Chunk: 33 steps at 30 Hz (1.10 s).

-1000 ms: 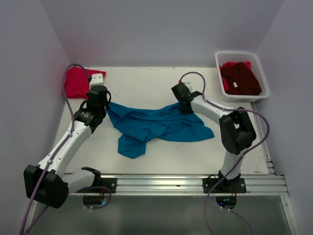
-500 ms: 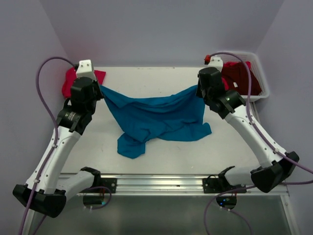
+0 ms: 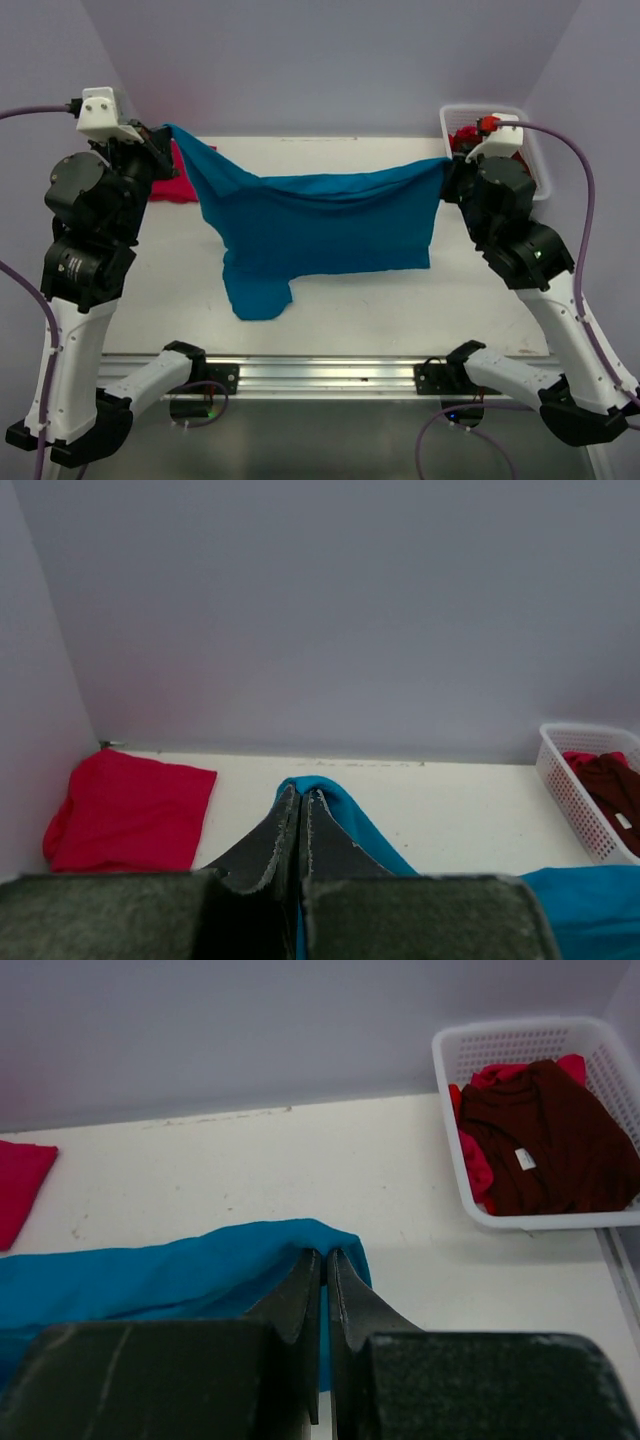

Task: Fold and stack the t-shirts
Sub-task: Flatten the tshirt out

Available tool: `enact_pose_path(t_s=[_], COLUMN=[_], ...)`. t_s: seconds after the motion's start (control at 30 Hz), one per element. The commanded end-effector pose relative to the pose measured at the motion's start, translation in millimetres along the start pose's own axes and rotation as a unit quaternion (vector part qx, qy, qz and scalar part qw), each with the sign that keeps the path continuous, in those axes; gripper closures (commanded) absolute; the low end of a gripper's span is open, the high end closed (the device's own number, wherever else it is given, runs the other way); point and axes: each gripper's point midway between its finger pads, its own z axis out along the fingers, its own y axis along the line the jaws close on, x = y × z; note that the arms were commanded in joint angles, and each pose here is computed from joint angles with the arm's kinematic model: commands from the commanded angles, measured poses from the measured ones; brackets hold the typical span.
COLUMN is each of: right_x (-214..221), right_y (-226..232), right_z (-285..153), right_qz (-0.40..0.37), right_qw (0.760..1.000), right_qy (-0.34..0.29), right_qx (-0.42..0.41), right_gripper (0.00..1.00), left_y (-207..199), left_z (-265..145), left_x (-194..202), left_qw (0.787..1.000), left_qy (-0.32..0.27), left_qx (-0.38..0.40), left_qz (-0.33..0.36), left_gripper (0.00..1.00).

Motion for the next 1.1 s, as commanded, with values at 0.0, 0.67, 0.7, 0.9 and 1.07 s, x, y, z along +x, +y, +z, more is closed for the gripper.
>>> enact_pose_path(t_s=[0.0, 0.67, 0.7, 0.9, 1.07], right_x=[-39.0, -98.2, -97.6, -59.0, -36.9], right_y=[8.2, 10.5, 9.1, 7.0, 25.5], right_z=[-17.6, -75.5, -68.2, 8.0, 62.3], right_qz=[0.003, -0.016, -0.018, -0.067, -0.095], right_qw=[0.997, 0.980, 0.983, 0.996, 0.995], right_qy=[-0.055, -0.155, -0.147, -0.056, -0.005], right_qx=[-0.046, -0.127, -0.112, 0.002, 0.035], right_gripper=[1.00, 1.00, 1.00, 1.00, 1.00], left_y=[-14.9, -60.1, -55.8, -39.3, -28.7], left_z=[-17.4, -90.6, -78.1, 3.9, 60.6], left_x=[-34.5, -113.7, -107.9, -55.2, -13.9], left_qw=[0.998, 0.969, 0.973, 0.991, 0.997], left_qy=[-0.029, -0.135, -0.127, -0.053, 0.002], left_qx=[0.048, 0.207, 0.191, 0.116, 0.050], left_qz=[0.003, 0.007, 0.011, 0.037, 0.064], left_gripper=[1.00, 1.00, 1.00, 1.00, 1.00])
